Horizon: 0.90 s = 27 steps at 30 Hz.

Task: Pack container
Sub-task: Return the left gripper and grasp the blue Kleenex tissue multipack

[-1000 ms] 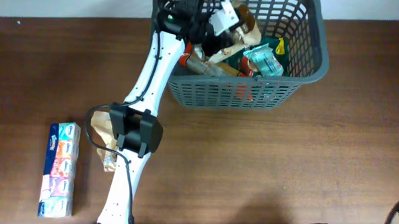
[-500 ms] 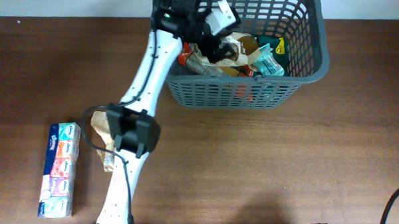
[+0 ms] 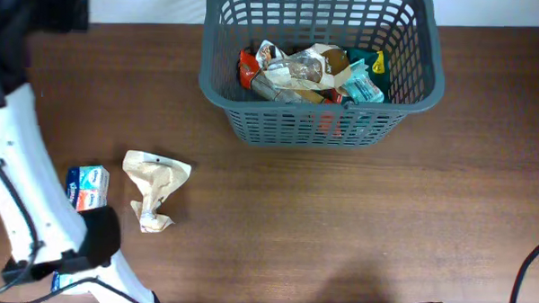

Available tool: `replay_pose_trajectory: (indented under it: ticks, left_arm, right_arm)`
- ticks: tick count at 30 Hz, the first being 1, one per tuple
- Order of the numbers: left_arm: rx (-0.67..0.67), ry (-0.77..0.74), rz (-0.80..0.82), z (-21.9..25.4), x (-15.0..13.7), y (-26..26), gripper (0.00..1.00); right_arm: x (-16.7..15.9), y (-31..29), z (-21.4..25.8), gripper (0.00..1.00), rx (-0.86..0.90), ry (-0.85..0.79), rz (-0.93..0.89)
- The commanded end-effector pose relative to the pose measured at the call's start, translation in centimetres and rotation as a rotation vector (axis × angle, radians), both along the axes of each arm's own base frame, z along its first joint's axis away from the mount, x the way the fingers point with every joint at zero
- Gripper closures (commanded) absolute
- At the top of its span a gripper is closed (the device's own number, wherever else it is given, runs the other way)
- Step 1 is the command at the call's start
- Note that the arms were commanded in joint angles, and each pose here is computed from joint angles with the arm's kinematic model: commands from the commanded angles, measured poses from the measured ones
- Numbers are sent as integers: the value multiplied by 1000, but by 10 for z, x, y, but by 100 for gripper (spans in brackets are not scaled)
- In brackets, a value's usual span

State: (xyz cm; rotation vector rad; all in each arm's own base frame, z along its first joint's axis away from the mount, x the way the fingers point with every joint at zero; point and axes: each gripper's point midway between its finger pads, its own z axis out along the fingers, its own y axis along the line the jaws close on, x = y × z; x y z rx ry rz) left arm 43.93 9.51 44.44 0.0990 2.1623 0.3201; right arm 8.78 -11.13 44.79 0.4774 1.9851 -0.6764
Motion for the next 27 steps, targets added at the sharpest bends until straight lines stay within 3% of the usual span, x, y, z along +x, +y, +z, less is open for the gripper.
replay_pose_trajectory:
  ticks: [1, 6, 13, 22, 27]
  left_arm:
    - [-122, 281, 128, -92, 3, 35, 0]
    - [-209, 502, 161, -160, -20, 62, 1]
    - [-383, 762, 210, -249, -77, 82, 0]
    - [-323, 693, 114, -230, -125, 59, 0]
    - [-173, 640, 106, -218, -179, 44, 1]
  right_arm:
    - [5, -2, 14, 1, -8, -75, -14]
    - [15, -2, 30, 1, -34, -134, -2]
    - [24, -3, 37, 1, -61, -135, -9]
    - [65, -3, 58, 1, -80, -195, -30]
    - [90, -3, 70, 1, -81, -244, -49]
